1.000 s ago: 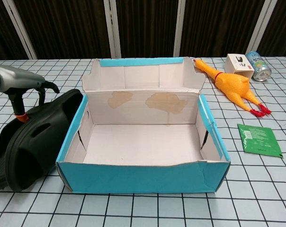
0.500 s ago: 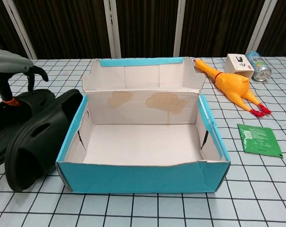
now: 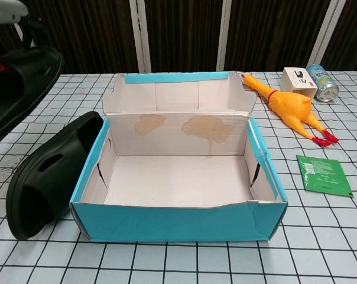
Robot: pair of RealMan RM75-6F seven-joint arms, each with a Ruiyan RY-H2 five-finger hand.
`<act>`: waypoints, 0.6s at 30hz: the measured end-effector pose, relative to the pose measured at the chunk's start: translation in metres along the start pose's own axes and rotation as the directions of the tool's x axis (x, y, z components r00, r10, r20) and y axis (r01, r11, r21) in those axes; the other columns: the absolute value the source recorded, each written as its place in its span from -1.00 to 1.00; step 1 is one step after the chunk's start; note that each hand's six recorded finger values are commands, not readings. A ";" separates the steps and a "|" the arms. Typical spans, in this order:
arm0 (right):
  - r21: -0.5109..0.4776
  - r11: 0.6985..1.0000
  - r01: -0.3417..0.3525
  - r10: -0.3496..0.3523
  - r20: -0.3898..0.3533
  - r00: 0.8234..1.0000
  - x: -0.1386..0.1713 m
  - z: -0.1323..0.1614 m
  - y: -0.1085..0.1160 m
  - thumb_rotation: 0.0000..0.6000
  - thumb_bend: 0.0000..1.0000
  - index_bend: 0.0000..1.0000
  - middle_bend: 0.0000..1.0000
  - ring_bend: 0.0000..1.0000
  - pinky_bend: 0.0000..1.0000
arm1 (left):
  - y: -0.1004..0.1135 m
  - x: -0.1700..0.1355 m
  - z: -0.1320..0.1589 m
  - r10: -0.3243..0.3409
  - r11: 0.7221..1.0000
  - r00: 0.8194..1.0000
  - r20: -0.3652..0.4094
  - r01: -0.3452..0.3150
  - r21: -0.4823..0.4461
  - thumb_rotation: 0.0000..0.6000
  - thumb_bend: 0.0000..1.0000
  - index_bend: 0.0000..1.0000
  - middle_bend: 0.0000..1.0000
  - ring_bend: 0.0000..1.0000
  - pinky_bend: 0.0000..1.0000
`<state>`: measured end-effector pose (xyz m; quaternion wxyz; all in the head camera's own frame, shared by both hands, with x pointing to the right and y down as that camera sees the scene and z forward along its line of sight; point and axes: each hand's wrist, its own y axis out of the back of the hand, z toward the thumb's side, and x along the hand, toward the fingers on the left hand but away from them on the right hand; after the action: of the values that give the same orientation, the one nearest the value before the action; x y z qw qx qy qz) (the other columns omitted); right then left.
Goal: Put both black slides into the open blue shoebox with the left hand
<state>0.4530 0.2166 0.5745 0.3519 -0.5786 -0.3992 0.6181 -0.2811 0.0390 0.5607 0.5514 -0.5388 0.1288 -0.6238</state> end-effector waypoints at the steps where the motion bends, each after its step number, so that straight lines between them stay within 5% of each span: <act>1: -0.001 1.000 -0.001 0.001 -0.001 1.000 0.000 0.000 0.000 1.00 -0.55 -0.74 -0.62 -0.51 -0.70 | 0.012 -0.002 0.004 0.042 0.998 0.999 0.015 -0.043 0.038 1.00 -0.07 -0.57 -0.09 -0.89 -0.79; 6: -0.006 1.000 -0.002 0.002 -0.005 1.000 0.000 0.000 0.000 1.00 -0.55 -0.74 -0.62 -0.52 -0.70 | 0.060 -0.015 0.028 0.230 0.943 0.965 0.122 -0.252 0.218 1.00 -0.07 -0.55 -0.02 -0.85 -0.79; 9: -0.009 1.000 -0.004 0.003 -0.007 1.000 0.000 0.001 0.000 1.00 -0.55 -0.74 -0.62 -0.51 -0.70 | 0.088 -0.031 0.051 0.349 0.848 0.908 0.231 -0.411 0.335 1.00 -0.07 -0.54 0.00 -0.85 -0.79; 12: -0.010 1.000 -0.003 0.003 -0.008 1.000 0.001 0.001 0.000 1.00 -0.55 -0.74 -0.62 -0.51 -0.70 | 0.109 -0.049 0.074 0.434 0.711 0.830 0.349 -0.554 0.433 1.00 -0.07 -0.54 0.02 -0.85 -0.79; 13: -0.012 1.000 -0.004 0.003 -0.009 1.000 0.001 0.001 0.000 1.00 -0.55 -0.74 -0.62 -0.51 -0.70 | 0.114 -0.055 0.083 0.452 0.652 0.800 0.394 -0.598 0.466 1.00 -0.07 -0.54 0.02 -0.85 -0.79; 16: -0.015 1.000 -0.004 0.004 -0.011 1.000 0.001 0.001 0.000 1.00 -0.55 -0.74 -0.62 -0.52 -0.70 | 0.120 -0.066 0.104 0.462 0.533 0.737 0.494 -0.675 0.510 1.00 -0.07 -0.54 0.03 -0.85 -0.79; 18: -0.018 1.000 -0.006 0.006 -0.011 1.000 0.001 0.001 0.000 1.00 -0.55 -0.74 -0.62 -0.52 -0.70 | 0.122 -0.072 0.115 0.464 0.485 0.700 0.543 -0.713 0.506 1.00 -0.07 -0.54 0.03 -0.85 -0.79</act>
<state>0.4521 0.2174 0.5736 0.3471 -0.5865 -0.4011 0.6122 -0.1335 0.1043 0.4748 0.9038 -0.3122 -0.0271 -0.2914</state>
